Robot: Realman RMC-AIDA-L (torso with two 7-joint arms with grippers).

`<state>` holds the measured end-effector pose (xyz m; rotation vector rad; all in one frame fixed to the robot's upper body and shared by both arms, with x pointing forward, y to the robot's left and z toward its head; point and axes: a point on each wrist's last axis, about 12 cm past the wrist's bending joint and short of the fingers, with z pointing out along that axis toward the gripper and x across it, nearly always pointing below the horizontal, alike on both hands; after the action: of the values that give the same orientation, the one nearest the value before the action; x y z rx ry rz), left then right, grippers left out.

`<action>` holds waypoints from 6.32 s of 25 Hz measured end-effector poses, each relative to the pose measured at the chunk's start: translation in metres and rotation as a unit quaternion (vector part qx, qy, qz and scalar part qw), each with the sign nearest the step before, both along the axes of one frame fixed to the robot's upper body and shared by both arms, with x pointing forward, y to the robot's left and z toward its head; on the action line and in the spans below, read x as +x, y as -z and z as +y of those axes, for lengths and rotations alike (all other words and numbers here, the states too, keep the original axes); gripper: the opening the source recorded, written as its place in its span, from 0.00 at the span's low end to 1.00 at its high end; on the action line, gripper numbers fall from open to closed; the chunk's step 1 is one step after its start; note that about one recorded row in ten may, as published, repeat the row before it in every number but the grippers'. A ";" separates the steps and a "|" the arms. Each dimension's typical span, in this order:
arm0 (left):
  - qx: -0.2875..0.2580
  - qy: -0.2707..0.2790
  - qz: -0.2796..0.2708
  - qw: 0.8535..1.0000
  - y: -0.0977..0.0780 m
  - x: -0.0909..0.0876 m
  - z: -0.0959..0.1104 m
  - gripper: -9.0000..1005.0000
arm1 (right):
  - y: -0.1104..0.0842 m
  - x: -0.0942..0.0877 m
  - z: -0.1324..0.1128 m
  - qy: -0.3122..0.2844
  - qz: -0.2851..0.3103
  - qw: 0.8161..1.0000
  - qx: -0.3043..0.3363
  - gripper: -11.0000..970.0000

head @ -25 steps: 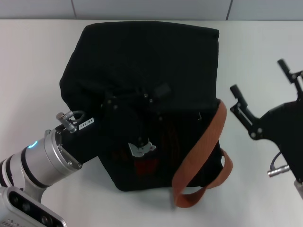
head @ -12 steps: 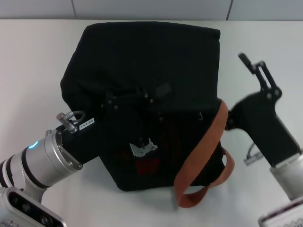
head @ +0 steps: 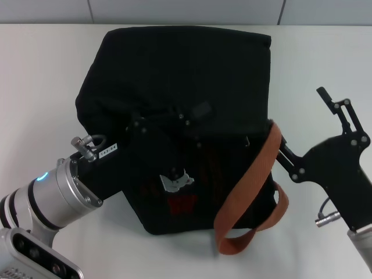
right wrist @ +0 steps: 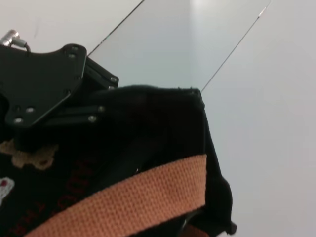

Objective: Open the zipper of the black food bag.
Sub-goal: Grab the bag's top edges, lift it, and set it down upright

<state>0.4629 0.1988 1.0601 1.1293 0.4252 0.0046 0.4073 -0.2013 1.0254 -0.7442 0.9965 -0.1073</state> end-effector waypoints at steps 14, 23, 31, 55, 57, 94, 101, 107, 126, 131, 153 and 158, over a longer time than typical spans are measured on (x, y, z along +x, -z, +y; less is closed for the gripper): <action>-0.002 0.004 0.001 1.000 0.000 -0.001 -0.001 0.09 | -0.002 0.000 0.016 -0.047 0.004 0.999 0.006 0.85; -0.004 0.006 -0.001 1.000 -0.001 -0.001 -0.002 0.09 | -0.002 0.015 0.022 -0.074 0.042 0.996 0.028 0.85; -0.006 0.007 -0.002 1.000 -0.001 -0.001 -0.002 0.09 | -0.006 0.026 0.024 -0.062 0.047 0.996 0.045 0.85; -0.008 0.016 -0.003 1.000 -0.003 0.001 -0.006 0.09 | -0.003 0.018 0.026 -0.092 0.056 0.993 0.042 0.85; -0.009 0.016 -0.004 1.000 -0.004 0.001 -0.006 0.09 | -0.003 0.021 0.027 -0.091 0.057 0.993 0.040 0.85; -0.013 0.027 -0.003 1.000 -0.006 0.003 -0.011 0.08 | -0.007 0.029 0.030 -0.089 0.044 0.994 0.035 0.85; -0.012 0.027 -0.003 1.000 -0.006 0.003 -0.011 0.08 | -0.005 0.024 0.026 -0.072 0.034 0.997 0.018 0.85; -0.013 0.025 -0.003 1.000 -0.005 0.002 -0.010 0.08 | -0.007 0.026 0.029 -0.068 0.019 0.998 0.004 0.85; -0.018 0.025 0.000 1.000 -0.005 0.000 -0.011 0.08 | -0.007 0.034 0.035 -0.073 0.002 0.997 -0.034 0.29; -0.018 0.025 -0.001 1.000 -0.005 0.000 -0.011 0.08 | -0.007 0.040 0.039 -0.076 0.008 0.996 -0.040 0.23; -0.041 0.003 0.018 0.999 -0.008 0.006 -0.008 0.08 | 0.047 -0.001 -0.013 0.029 0.154 0.981 -0.114 0.01; -0.055 -0.003 0.035 0.998 -0.008 0.005 -0.007 0.08 | 0.034 -0.007 -0.014 0.032 0.119 0.991 -0.058 0.04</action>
<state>0.4678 0.1922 1.0679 1.0216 0.4847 -0.0524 0.4000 -0.2156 0.9912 -0.8453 1.2511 -0.1353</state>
